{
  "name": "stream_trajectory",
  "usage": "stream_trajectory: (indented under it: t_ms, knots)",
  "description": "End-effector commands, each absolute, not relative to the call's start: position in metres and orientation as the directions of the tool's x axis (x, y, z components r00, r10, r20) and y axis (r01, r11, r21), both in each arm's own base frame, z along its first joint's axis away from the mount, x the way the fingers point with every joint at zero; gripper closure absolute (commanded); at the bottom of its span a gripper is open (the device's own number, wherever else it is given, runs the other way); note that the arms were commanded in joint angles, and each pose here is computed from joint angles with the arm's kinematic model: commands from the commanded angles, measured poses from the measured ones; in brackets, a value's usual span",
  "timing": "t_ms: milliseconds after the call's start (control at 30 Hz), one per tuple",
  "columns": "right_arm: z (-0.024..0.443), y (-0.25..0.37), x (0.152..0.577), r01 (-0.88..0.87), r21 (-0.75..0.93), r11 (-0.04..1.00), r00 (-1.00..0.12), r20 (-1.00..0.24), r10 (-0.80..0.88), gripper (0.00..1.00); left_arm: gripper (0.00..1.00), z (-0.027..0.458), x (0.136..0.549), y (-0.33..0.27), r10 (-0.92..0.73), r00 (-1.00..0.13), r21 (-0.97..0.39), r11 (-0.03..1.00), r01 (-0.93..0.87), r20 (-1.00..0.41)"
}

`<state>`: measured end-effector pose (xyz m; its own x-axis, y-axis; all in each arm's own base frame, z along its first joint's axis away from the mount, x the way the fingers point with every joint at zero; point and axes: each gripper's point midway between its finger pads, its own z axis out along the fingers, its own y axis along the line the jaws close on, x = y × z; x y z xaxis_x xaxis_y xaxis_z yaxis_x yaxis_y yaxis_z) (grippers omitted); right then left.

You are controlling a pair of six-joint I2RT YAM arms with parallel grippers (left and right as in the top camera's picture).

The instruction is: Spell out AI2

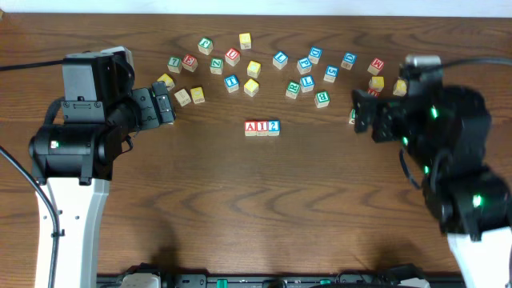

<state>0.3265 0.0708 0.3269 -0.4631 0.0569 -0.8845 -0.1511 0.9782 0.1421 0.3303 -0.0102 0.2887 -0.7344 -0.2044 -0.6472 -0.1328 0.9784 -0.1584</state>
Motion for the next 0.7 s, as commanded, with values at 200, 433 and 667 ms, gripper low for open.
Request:
stream_trajectory:
  t_ms: [200,433,667]
  knots:
    - [0.267,0.037,0.286,-0.120,0.094,0.988,-0.224,-0.972,0.066,0.01,0.02,0.293,0.332,-0.007,-0.201,-0.727,-0.144,0.980,-0.140,-0.657]
    - [0.213,0.033,0.253,-0.132,0.089,0.987,-0.063,-0.995,0.081,0.01,0.03,0.293,0.332,-0.007,-0.201,-0.727,-0.145,0.980,-0.139,-0.657]
    - [0.176,0.032,0.244,-0.139,0.088,0.986,-0.016,-0.996,0.087,0.01,0.02,0.293,0.332,-0.007,-0.201,-0.727,-0.145,0.980,-0.139,-0.657]
